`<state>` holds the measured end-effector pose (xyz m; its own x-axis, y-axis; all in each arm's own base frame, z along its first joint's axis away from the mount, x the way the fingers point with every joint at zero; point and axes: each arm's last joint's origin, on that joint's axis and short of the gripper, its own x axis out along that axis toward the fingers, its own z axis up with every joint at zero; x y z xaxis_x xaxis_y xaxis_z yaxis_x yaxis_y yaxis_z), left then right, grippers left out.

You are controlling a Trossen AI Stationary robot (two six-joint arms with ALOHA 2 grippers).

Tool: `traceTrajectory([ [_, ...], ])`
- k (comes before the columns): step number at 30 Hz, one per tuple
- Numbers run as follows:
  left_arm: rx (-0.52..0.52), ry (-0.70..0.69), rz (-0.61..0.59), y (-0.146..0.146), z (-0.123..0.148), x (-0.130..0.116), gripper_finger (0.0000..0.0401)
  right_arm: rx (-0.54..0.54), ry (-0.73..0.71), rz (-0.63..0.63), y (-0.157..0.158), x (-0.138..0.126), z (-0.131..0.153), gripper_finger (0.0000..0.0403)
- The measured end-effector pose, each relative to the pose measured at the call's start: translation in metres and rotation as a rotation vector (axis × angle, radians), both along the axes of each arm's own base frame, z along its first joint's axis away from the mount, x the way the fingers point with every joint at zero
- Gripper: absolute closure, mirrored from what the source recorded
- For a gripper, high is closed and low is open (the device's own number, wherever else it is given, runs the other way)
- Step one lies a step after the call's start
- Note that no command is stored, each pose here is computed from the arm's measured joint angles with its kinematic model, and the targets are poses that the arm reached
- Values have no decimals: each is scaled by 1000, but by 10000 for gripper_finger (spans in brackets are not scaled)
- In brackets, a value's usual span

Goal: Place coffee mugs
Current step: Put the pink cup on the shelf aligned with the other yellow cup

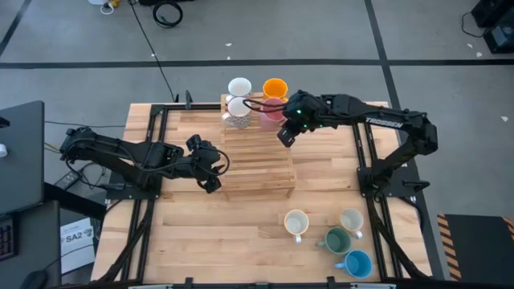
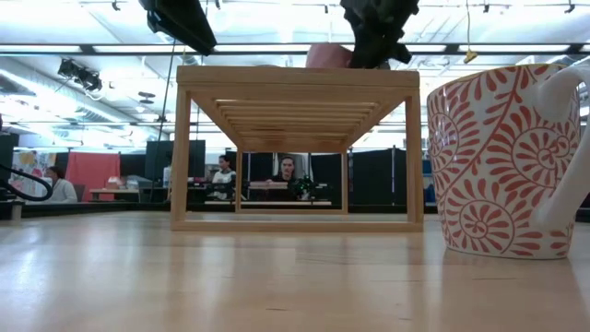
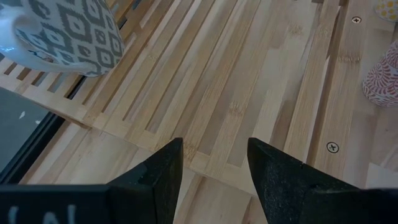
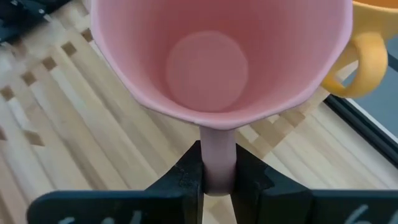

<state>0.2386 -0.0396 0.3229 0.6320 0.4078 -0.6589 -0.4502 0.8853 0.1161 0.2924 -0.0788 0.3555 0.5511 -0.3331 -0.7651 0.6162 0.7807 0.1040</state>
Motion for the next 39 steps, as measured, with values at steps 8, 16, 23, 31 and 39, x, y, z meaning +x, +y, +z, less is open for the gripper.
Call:
traceTrajectory([
  [8, 0, 1, 0, 0, 0, 0, 216, -15, 33, 16, -5, 3, -5, 344],
  [16, 0, 1, 0, 0, 0, 0, 216, -26, 88, 49, -8, 12, -17, 343],
  [23, 0, 1, 0, 0, 0, 0, 216, -24, 94, 35, -13, 12, -19, 342],
  [31, 0, 1, 0, 0, 0, 0, 216, -18, 92, 22, -18, 10, -19, 341],
  [39, 0, 1, 0, 0, 0, 0, 216, 17, 76, 42, -20, 10, -19, 337],
])
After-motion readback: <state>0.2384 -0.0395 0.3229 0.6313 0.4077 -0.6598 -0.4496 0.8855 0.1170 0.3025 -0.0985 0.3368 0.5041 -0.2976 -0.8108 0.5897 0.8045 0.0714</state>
